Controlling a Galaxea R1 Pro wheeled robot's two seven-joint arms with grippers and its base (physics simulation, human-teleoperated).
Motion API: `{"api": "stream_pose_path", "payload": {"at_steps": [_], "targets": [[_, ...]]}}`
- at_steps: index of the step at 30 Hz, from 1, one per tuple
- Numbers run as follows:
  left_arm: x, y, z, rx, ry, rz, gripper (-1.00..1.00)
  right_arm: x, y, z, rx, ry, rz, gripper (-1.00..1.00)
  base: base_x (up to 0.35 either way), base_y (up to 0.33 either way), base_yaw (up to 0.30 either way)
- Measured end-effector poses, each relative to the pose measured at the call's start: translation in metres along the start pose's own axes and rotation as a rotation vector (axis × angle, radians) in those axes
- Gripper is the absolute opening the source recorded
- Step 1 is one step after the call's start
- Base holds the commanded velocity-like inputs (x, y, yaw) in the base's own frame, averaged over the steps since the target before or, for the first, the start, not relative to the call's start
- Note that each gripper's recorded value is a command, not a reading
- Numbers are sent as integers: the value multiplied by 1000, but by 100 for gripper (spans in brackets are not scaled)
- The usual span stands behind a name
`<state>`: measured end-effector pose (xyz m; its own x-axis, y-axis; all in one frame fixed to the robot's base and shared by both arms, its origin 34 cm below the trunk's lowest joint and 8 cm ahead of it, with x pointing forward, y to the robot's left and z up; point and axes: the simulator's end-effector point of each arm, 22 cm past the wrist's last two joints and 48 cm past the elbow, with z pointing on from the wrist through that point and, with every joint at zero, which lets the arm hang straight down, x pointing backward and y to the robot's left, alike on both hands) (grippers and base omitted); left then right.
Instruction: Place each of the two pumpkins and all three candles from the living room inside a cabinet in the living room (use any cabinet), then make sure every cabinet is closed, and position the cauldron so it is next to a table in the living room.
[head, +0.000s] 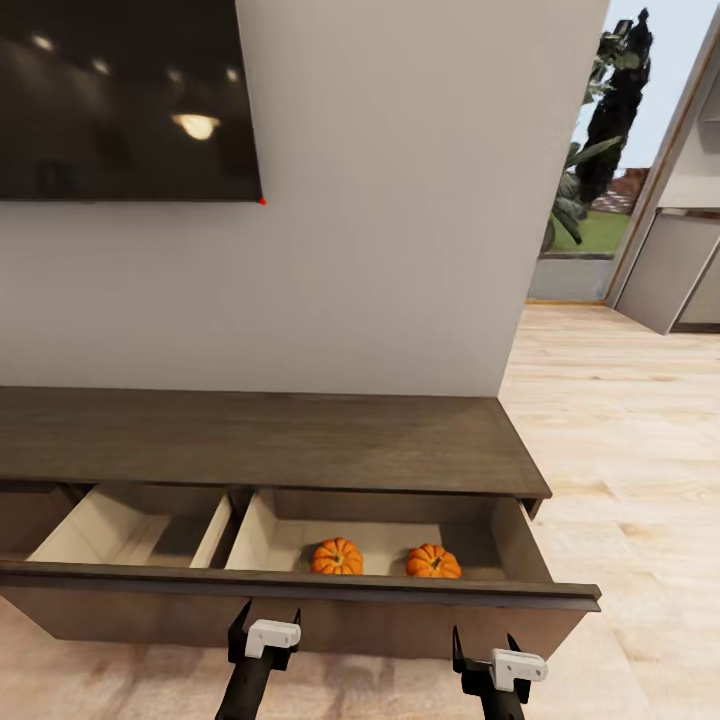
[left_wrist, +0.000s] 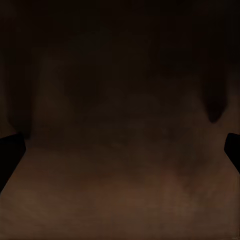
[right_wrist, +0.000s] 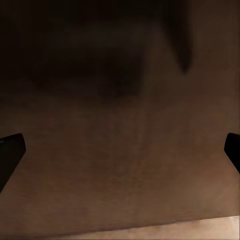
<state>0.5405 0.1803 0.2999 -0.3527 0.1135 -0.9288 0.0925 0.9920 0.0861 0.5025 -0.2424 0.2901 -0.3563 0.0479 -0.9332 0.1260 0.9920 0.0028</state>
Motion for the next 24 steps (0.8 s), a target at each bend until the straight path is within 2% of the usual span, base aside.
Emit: {"api": "stream_pose_path", "payload": {"at_steps": [24], "targets": [[-1, 0, 0, -2, -3, -4, 100, 0, 0, 0, 0, 0, 0, 100, 71, 0, 0]]}}
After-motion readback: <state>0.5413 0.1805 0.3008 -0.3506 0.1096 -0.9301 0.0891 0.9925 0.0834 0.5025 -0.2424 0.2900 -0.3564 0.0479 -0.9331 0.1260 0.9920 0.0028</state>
